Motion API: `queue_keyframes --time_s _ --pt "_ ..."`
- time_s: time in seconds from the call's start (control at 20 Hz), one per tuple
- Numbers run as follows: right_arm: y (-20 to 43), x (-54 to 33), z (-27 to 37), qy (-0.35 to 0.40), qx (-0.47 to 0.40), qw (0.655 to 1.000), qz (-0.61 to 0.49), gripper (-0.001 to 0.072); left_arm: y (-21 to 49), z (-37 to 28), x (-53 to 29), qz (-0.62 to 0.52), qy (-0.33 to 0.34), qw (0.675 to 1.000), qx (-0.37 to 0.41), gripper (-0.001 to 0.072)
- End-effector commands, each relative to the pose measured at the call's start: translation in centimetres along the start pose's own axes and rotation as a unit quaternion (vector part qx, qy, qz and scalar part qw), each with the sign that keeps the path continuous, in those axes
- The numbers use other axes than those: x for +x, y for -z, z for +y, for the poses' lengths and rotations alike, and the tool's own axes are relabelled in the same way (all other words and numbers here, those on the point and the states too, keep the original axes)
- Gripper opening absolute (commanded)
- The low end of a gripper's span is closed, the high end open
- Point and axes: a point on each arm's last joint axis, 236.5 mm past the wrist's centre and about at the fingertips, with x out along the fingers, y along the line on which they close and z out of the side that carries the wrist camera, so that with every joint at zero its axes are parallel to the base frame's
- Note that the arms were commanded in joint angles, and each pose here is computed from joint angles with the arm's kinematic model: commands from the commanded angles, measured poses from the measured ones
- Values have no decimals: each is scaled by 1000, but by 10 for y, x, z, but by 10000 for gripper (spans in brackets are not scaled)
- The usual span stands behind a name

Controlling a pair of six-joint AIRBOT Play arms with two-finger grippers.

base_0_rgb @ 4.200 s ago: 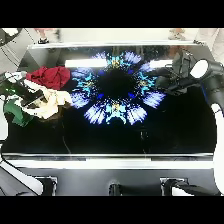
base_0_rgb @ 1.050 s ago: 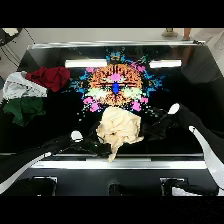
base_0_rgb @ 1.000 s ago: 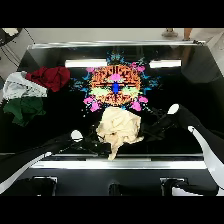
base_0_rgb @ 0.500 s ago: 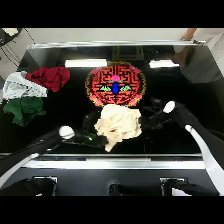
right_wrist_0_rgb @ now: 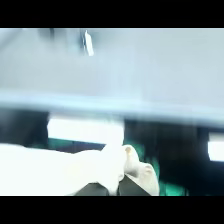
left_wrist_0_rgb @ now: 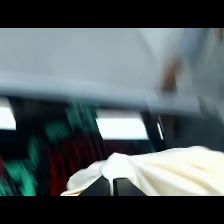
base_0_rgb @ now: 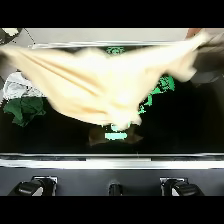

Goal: Fold the shirts.

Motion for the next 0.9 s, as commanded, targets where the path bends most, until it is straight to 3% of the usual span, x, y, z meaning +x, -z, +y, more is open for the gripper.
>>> queue_keyframes --time_s 0.0,0.2,0.45,0.65,0.85 --pt "-88 -103 -1 13 29 987 -155 45 -114 8 -106 -183 -70 980 27 27" --pt "-98 -126 1 9 41 983 -178 45 -153 -14 -143 -261 -46 964 34 27" --pt "-70 -108 -4 20 48 992 -116 45 -151 -7 -126 -249 -52 966 36 26" --pt "55 -41 -15 45 55 986 149 45 -96 34 -34 -109 -89 989 44 27" --pt "225 30 -18 52 69 892 443 46 54 117 113 115 -128 985 10 27"
